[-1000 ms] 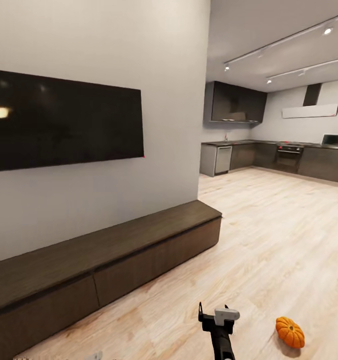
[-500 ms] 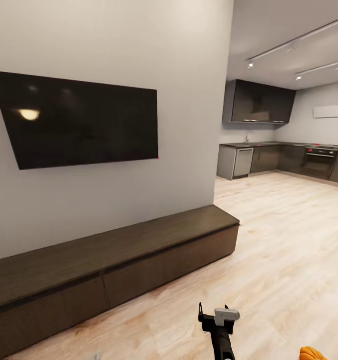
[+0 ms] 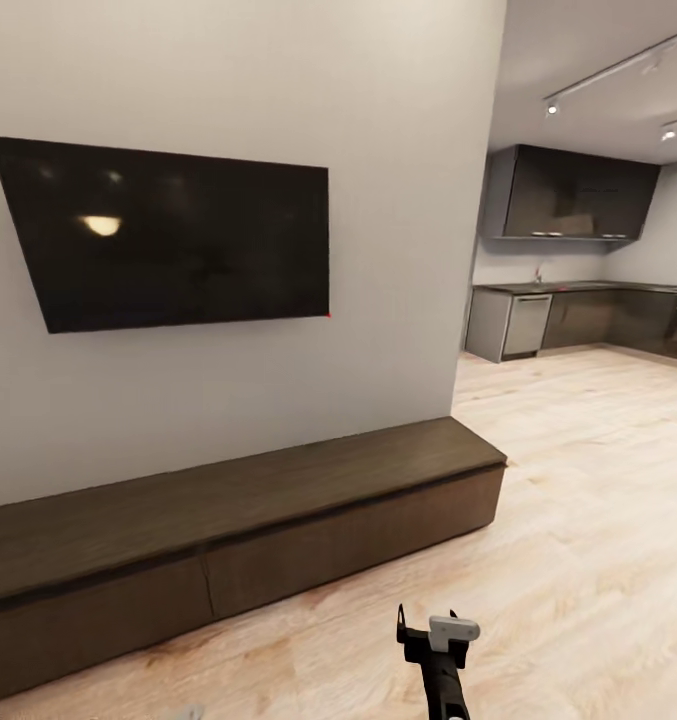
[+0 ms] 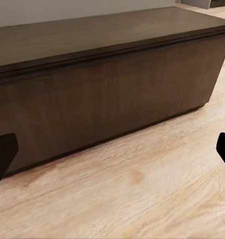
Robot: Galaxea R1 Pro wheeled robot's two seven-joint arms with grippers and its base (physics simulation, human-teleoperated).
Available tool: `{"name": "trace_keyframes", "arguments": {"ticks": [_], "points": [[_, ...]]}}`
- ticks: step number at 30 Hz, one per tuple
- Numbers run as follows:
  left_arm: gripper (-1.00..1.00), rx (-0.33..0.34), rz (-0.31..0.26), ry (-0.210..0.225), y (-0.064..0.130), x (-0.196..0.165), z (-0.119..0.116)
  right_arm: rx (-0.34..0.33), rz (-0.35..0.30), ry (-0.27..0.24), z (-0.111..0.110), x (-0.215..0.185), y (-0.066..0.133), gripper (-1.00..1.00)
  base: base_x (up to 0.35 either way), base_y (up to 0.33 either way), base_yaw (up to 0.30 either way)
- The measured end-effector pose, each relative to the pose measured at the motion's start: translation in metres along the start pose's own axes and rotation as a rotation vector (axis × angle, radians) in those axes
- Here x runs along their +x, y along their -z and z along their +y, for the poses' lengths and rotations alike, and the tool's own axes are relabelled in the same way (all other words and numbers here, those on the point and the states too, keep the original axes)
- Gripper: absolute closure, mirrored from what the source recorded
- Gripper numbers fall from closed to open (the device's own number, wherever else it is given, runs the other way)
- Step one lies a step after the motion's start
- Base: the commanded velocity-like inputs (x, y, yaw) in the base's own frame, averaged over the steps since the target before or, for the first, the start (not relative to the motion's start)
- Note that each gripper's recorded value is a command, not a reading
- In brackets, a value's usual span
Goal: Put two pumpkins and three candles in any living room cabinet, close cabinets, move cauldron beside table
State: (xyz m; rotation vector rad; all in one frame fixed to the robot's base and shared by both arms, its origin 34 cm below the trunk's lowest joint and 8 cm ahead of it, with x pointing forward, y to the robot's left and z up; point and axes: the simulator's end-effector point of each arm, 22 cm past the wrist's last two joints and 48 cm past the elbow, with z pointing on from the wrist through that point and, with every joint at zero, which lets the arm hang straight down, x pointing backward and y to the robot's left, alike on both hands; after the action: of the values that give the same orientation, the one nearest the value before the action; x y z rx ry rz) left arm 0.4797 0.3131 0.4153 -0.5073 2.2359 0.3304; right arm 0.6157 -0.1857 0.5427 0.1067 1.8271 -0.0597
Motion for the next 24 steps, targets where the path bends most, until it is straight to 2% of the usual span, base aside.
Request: {"name": "trace_keyframes", "arguments": {"ticks": [11, 24], "points": [[-1.00, -0.004, 0.011, -0.006, -0.001, 0.006, 0.002, 0.000, 0.014, 0.000, 0.001, 0.007, 0.000, -1.00, 0.021, -0.067, 0.186], [-1.00, -0.008, 0.024, -0.011, -0.002, 0.012, 0.003, -0.006, 0.029, 0.000, 0.005, 0.015, 0.001, -1.00, 0.031, -0.251, 0.182]]}}
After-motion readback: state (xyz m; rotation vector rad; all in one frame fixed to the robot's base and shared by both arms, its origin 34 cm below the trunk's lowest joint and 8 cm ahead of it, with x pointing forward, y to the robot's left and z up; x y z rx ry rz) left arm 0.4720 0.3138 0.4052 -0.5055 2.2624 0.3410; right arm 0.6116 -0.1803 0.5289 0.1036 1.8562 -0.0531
